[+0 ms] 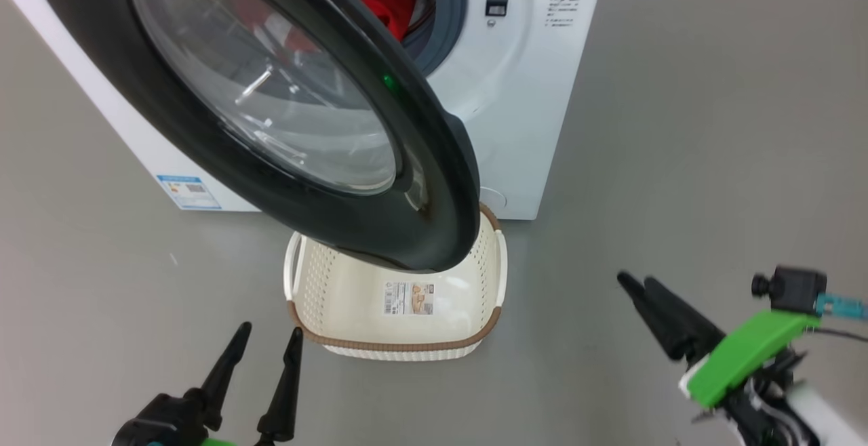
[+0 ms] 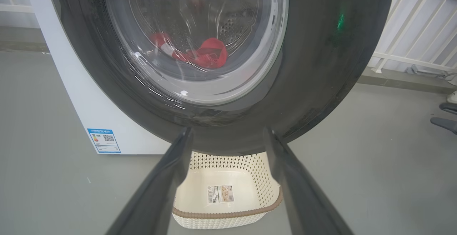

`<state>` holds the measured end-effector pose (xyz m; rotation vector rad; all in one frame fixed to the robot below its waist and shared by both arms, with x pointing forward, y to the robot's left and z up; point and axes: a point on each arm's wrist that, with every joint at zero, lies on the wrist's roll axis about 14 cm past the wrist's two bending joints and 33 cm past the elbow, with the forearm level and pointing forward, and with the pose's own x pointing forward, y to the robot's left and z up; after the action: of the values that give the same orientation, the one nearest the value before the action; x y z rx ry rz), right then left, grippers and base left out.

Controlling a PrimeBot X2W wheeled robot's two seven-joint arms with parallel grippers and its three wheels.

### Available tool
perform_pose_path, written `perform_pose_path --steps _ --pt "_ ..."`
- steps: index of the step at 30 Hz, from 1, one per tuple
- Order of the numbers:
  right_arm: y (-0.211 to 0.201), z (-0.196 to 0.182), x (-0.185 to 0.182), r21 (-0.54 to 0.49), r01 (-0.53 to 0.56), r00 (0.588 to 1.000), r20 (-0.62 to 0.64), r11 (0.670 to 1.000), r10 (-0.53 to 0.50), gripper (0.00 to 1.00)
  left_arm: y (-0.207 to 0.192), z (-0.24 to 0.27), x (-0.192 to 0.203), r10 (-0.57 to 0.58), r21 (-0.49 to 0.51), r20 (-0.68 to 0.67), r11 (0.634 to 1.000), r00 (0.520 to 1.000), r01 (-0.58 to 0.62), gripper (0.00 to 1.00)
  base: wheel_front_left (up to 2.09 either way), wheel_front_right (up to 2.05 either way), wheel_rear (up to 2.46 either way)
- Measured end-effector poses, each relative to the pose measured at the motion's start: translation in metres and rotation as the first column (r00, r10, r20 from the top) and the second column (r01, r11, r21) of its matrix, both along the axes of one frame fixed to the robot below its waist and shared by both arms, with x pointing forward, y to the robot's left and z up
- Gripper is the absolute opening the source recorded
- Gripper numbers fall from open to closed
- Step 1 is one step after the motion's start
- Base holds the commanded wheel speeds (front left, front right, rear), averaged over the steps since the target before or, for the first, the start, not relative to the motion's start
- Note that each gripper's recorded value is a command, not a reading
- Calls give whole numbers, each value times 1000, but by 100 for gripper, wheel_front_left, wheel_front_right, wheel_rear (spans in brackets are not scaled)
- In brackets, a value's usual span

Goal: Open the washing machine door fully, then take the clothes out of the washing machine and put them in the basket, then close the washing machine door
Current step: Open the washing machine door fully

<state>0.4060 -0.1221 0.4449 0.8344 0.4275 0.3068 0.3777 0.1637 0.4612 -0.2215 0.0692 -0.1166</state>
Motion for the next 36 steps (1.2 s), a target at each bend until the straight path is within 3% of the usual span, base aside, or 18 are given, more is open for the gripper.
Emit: perform_pose_path --steps 14,26,32,36 --pt "-27 -23 -42 -197 80 994 93 977 -62 100 0 -3 -6 0 1 -10 1000 1000 0 100 0 0 0" --pt "-69 2 -53 -405 278 940 303 871 -160 100 -4 -5 -3 -12 2 -14 1000 1000 12 100 0 0 0" --pt "-77 15 -59 -447 356 910 367 820 -195 100 -2 -2 -3 -8 7 -5 1000 1000 8 100 0 0 0" --pt "-79 17 -62 -458 377 903 377 805 -208 100 3 0 -4 6 8 1 1000 1000 -6 100 0 0 0"
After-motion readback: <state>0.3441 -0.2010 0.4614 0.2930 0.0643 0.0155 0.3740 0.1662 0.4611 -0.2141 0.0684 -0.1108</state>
